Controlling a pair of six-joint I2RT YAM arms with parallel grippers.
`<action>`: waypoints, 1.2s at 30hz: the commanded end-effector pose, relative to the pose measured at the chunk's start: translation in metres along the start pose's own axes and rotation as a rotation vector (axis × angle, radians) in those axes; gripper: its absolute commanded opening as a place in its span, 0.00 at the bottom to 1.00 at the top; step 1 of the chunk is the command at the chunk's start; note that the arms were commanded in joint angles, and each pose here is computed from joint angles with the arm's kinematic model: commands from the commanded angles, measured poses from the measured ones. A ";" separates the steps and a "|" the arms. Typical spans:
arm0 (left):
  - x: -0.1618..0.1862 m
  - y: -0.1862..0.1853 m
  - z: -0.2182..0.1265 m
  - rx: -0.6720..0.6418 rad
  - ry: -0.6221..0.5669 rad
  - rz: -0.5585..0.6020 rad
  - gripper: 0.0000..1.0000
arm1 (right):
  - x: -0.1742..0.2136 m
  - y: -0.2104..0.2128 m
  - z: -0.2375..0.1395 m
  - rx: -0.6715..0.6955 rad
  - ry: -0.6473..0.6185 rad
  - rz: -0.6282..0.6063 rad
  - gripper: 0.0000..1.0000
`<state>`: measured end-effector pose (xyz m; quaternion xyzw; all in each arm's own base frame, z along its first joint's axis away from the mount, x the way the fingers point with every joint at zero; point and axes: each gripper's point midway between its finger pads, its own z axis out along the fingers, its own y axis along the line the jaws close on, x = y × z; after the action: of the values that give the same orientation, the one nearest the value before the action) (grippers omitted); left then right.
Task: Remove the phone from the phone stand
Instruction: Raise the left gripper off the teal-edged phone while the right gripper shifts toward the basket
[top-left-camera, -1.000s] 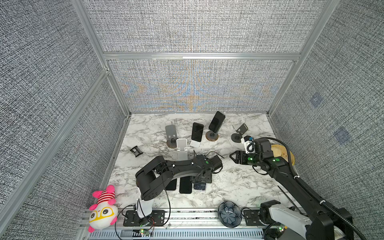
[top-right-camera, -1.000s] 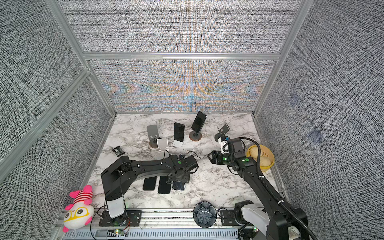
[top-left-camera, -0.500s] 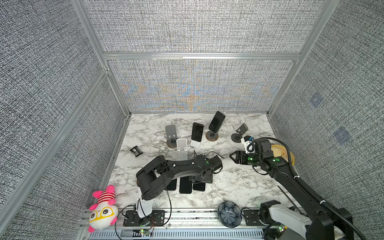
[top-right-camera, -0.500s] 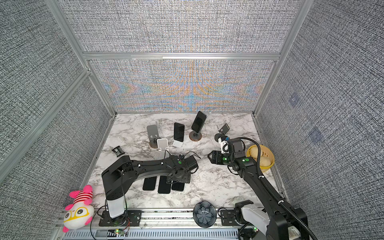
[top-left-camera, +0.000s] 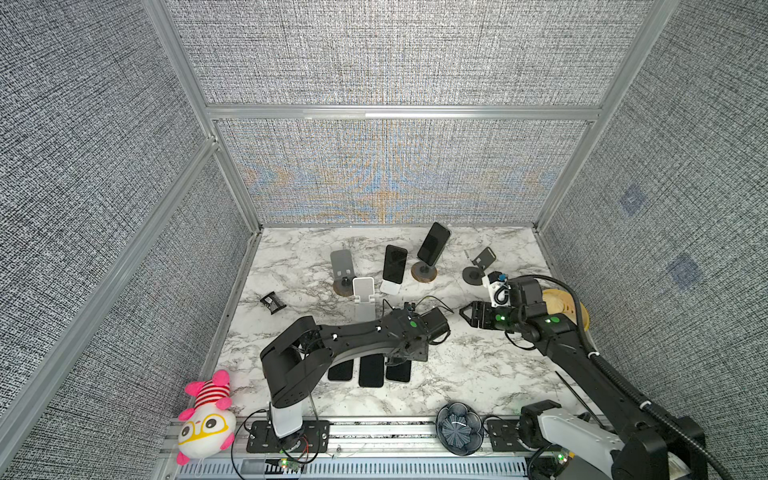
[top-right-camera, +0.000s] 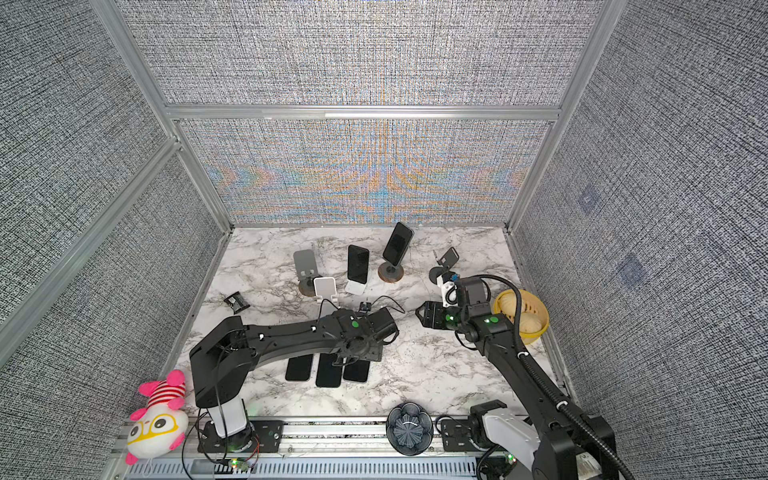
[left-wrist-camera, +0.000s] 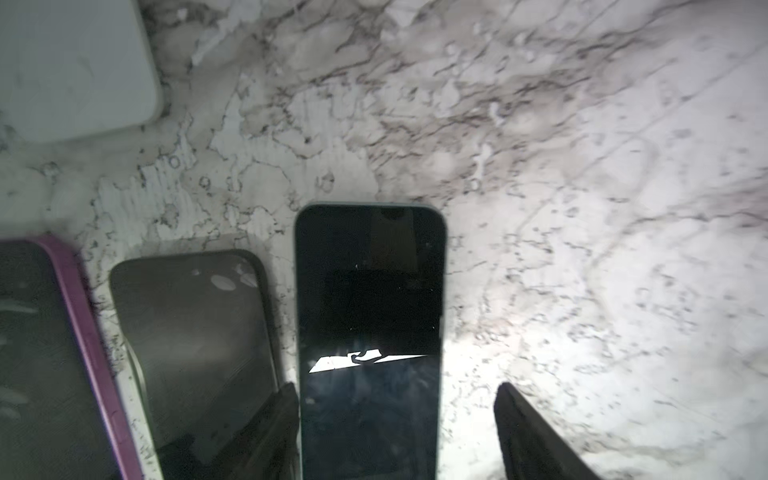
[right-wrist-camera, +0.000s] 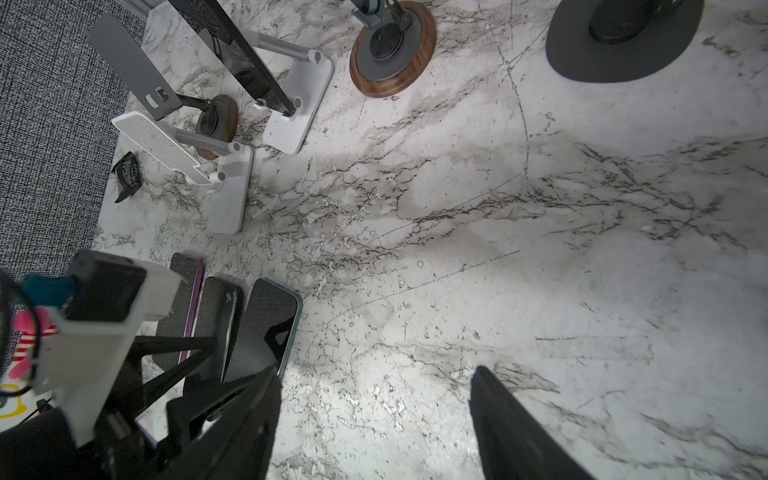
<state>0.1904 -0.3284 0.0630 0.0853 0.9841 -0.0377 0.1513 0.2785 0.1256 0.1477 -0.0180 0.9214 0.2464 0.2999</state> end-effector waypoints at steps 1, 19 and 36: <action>-0.008 -0.017 -0.007 0.045 -0.034 0.014 0.70 | 0.003 -0.011 -0.005 0.068 0.007 0.016 0.72; 0.017 -0.054 0.036 0.128 0.121 0.035 0.45 | -0.003 -0.050 -0.039 0.227 -0.093 0.115 0.72; 0.028 -0.014 0.047 0.012 0.151 0.014 0.42 | -0.005 -0.051 -0.043 0.224 -0.098 0.104 0.72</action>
<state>0.1760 -0.3602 0.0147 0.1025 0.9893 -0.0680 0.0787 0.2698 0.0598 0.1565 0.0817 0.9257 0.1583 0.3338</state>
